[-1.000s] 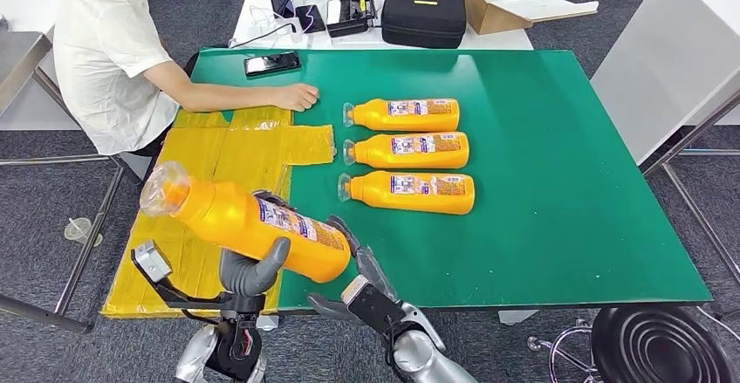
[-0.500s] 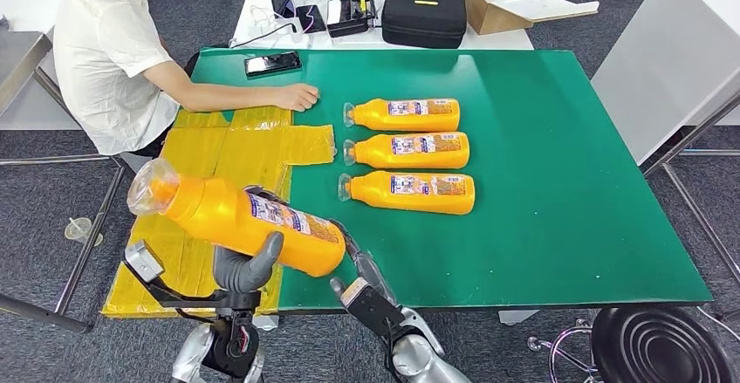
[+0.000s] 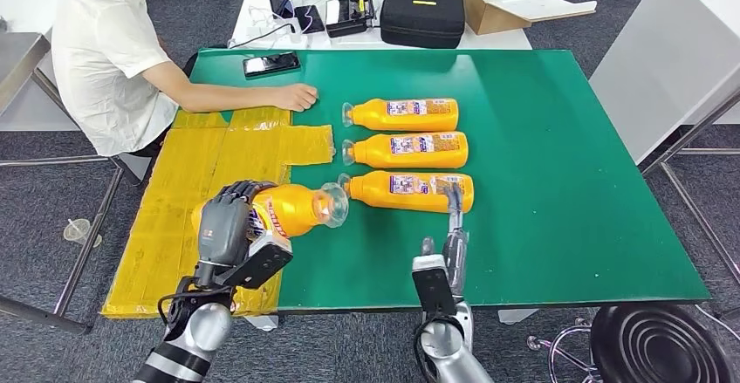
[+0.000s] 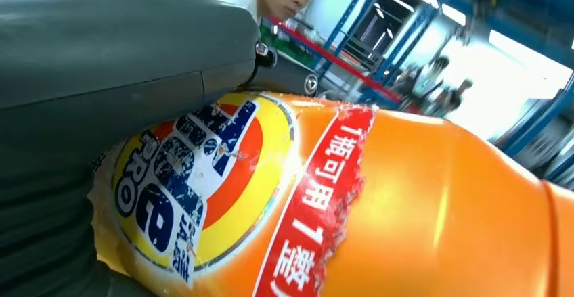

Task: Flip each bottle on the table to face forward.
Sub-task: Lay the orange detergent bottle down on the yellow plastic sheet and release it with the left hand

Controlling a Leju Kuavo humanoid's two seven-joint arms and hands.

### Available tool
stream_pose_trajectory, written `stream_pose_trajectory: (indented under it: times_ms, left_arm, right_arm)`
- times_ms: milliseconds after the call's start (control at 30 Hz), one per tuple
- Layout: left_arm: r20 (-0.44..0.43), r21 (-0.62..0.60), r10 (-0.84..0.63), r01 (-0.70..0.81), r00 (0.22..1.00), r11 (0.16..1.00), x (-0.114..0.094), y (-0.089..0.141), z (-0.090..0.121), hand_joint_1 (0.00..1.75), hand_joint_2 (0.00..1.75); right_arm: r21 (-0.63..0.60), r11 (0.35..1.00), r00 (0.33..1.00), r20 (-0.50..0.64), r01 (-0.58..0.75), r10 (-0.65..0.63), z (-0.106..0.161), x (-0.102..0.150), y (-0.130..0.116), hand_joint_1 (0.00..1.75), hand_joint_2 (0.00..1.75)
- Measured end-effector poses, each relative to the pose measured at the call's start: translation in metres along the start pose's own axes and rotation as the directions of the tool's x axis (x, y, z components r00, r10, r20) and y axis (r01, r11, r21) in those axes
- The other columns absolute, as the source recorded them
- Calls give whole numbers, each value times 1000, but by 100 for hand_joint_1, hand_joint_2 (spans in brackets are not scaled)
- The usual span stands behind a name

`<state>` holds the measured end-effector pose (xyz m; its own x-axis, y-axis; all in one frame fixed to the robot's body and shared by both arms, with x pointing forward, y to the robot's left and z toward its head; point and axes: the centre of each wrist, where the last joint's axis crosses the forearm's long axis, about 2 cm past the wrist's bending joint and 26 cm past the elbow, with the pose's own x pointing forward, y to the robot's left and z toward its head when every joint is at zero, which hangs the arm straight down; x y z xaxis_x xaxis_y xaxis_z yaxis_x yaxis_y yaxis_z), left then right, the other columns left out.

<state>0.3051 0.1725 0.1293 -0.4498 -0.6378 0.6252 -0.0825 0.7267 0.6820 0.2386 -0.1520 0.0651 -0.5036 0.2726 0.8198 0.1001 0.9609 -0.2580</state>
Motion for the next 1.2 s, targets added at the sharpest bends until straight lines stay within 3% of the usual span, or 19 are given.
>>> stream_pose_trajectory:
  times_ms: [200, 467, 733, 767, 867, 900, 1000, 1200]
  left_arm:
    - [-70, -106, -151, 143, 986, 984, -38, 12, -7, 175, 175]
    - [-107, -159, -195, 177, 975, 971, -55, 18, -9, 175, 175]
    - [-190, -354, -295, 214, 936, 910, -86, 26, -17, 172, 175]
    - [-202, -370, -302, 213, 932, 904, -90, 28, -20, 160, 175]
    - [-231, -419, -313, 196, 921, 887, -101, 34, -30, 46, 175]
    - [-237, -440, -310, 183, 921, 879, -104, 36, -33, 15, 175]
    - [-248, -500, -294, 138, 923, 855, -112, 41, -38, 3, 175]
    - [-251, -582, -302, 106, 920, 806, -124, 47, -38, 0, 175]
  right_arm:
    - [-95, 995, 1000, 2, 12, -12, -4, 5, -15, 0, 0]
    - [-135, 991, 1000, -5, 18, -19, -4, 7, -21, 0, 0]
    - [-125, 990, 997, -28, 67, -71, -2, 5, -21, 0, 0]
    - [-123, 990, 997, -30, 71, -75, -2, 5, -20, 0, 0]
    - [-122, 989, 996, -35, 80, -84, -2, 5, -18, 0, 0]
    - [-123, 989, 995, -37, 82, -87, -3, 5, -17, 0, 0]
    - [-126, 988, 995, -42, 88, -94, -4, 4, -16, 0, 0]
    - [-126, 988, 994, -50, 91, -98, -5, 2, -15, 0, 0]
